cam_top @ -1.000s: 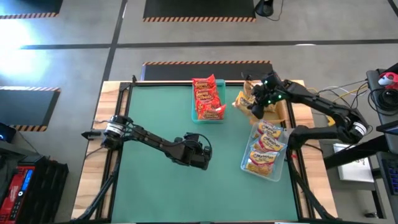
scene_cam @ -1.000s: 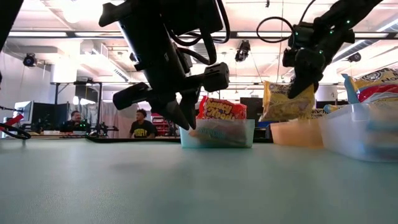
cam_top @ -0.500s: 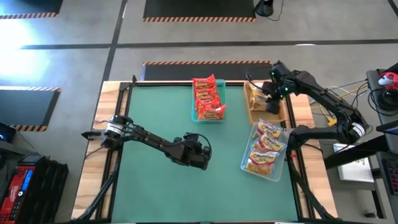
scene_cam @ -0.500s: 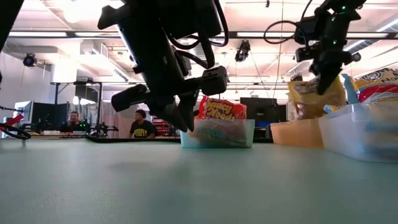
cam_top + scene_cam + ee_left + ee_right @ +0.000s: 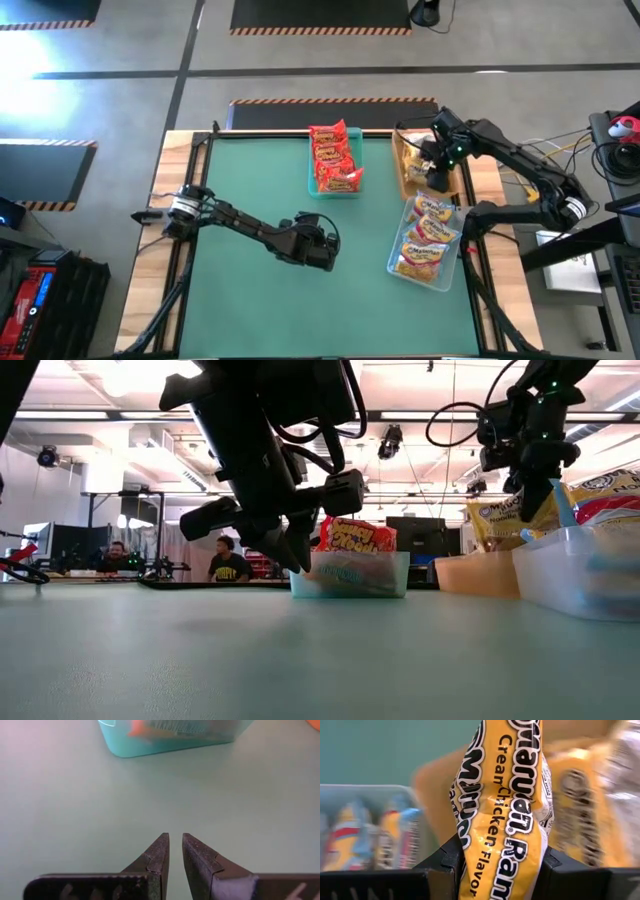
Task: Sort Maruchan noodles
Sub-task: Put the yellow noodle pack into the orange bin, then return to Home Position
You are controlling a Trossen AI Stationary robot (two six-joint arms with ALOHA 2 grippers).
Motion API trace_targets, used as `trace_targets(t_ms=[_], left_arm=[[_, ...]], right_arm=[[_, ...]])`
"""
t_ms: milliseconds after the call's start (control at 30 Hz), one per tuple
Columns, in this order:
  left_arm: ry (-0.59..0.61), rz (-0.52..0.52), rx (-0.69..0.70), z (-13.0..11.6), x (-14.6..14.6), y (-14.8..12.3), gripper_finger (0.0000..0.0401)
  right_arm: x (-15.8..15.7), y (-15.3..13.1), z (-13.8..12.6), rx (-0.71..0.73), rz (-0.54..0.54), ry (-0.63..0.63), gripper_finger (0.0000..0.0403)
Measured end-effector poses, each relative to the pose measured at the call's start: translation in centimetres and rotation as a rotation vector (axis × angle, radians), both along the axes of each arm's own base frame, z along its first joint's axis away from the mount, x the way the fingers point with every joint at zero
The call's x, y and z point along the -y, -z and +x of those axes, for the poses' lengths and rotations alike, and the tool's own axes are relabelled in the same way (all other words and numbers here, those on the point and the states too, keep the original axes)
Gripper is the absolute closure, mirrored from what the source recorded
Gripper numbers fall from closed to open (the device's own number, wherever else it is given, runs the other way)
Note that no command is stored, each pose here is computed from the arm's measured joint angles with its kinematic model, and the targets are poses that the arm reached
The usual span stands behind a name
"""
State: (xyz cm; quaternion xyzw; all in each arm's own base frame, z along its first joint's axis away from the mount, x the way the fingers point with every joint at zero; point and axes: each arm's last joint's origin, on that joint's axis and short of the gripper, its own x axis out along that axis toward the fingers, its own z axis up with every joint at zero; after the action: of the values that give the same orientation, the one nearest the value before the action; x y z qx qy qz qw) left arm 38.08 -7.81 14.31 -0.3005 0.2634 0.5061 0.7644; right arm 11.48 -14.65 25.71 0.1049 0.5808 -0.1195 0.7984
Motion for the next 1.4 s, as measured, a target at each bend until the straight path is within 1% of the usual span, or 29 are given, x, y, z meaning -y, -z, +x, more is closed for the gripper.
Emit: trace_targets(t_ms=[67, 133, 333, 600, 700, 767, 867, 967, 1100, 1233, 1300, 1400], left_arm=[[0.000, 0.000, 0.000, 0.0, 0.0, 0.0, 0.0365], [0.000, 0.000, 0.000, 0.0, 0.0, 0.0, 0.0365], [0.000, 0.000, 0.000, 0.0, 0.0, 0.0, 0.0365], [-0.002, -0.002, 0.003, 0.0, 0.0, 0.0, 0.0365], [-0.008, -0.009, -0.005, 0.0, -0.3, 0.0, 0.0365], [0.006, -0.019, -0.034, 0.0, -0.7, 0.0, 0.0365], [0.055, -0.022, -0.091, 0.0, -1.3, -0.3, 0.0365], [0.107, 0.000, -0.145, -0.2, -1.7, -0.7, 0.0365], [0.111, 0.008, -0.178, -1.9, -2.5, -1.0, 0.0365], [0.111, 0.011, -0.131, -4.3, -3.1, -1.0, 0.0365], [0.137, 0.020, -0.110, -5.4, -3.3, -1.0, 0.0365], [0.210, 0.058, -0.111, -7.1, -4.1, -1.2, 0.0365]], right_arm=[[-0.1, 0.3, 0.0, 0.014, 0.015, -0.029, 0.0279], [0.0, 0.6, 0.1, 0.010, -0.006, -0.030, 0.0273], [0.6, 0.9, 0.4, 0.036, -0.057, 0.040, 0.0245], [0.7, 0.9, 0.4, 0.044, -0.049, 0.099, 0.0205], [0.8, 0.3, 0.5, 0.059, -0.040, 0.173, 0.0203], [0.9, -0.3, 0.6, 0.075, -0.046, 0.200, 0.0203], [1.2, -1.4, 0.8, 0.102, -0.071, 0.208, 0.0206], [1.3, -2.5, 0.9, 0.128, -0.099, 0.210, 0.0209], [1.4, -3.9, 0.9, 0.169, -0.125, 0.241, 0.0209], [1.2, -5.3, 0.8, 0.227, -0.169, 0.268, 0.0210], [1.0, -6.0, 0.7, 0.278, -0.198, 0.298, 0.0211], [0.7, -7.1, 0.4, 0.374, -0.238, 0.364, 0.0211]])
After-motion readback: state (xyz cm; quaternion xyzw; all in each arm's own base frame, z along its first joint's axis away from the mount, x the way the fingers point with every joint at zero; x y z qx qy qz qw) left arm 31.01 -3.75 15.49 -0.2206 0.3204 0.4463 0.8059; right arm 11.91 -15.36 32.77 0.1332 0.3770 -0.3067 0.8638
